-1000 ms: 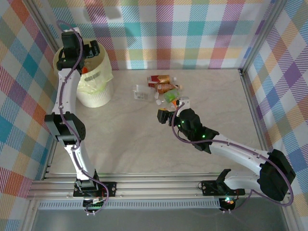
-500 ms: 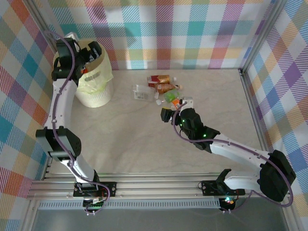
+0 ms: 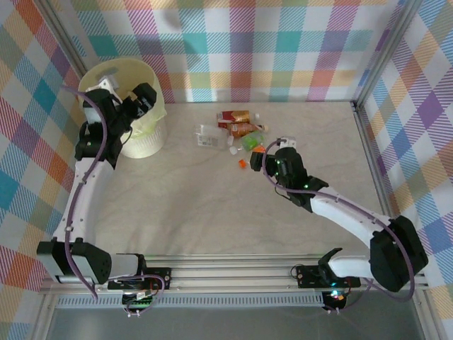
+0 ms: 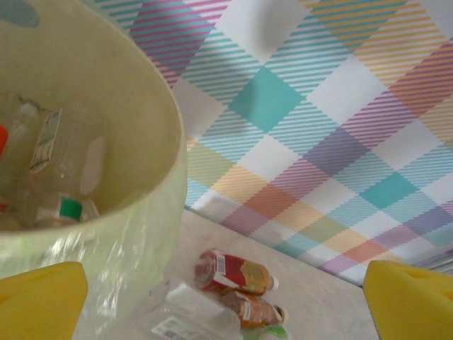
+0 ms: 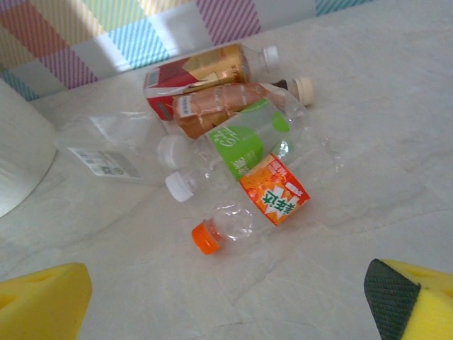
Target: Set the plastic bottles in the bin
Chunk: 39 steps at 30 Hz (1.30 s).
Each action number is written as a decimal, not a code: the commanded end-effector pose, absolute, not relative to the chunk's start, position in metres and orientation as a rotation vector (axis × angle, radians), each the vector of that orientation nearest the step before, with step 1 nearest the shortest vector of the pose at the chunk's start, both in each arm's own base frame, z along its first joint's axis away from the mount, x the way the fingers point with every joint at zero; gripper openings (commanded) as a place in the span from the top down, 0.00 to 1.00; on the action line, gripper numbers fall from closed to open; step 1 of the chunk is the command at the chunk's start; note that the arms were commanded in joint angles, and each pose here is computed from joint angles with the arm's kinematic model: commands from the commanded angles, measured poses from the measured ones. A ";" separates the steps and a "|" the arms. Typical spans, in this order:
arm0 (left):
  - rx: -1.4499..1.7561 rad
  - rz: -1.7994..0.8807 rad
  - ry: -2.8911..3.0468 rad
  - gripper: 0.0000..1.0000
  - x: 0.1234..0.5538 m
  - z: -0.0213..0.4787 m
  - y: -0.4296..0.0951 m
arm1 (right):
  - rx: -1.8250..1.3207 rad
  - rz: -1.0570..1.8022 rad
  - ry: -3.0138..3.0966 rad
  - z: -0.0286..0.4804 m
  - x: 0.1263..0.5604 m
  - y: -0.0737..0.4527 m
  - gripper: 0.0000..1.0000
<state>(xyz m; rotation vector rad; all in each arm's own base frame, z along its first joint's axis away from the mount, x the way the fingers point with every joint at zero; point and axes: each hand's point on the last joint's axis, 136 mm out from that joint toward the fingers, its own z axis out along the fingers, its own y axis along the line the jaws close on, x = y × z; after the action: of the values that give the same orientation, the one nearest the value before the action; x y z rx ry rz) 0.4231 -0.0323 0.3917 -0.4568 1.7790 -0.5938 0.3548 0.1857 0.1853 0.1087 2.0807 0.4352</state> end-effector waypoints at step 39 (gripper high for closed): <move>-0.451 -0.470 1.980 0.00 0.333 0.316 -0.026 | 0.825 0.441 2.477 0.048 0.489 0.163 0.27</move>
<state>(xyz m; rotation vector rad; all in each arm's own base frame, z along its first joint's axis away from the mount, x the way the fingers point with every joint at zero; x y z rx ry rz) 0.3355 -0.0261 0.3203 -0.4606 1.9702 -0.4831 0.4871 0.1616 0.0493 0.7941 2.4835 0.4323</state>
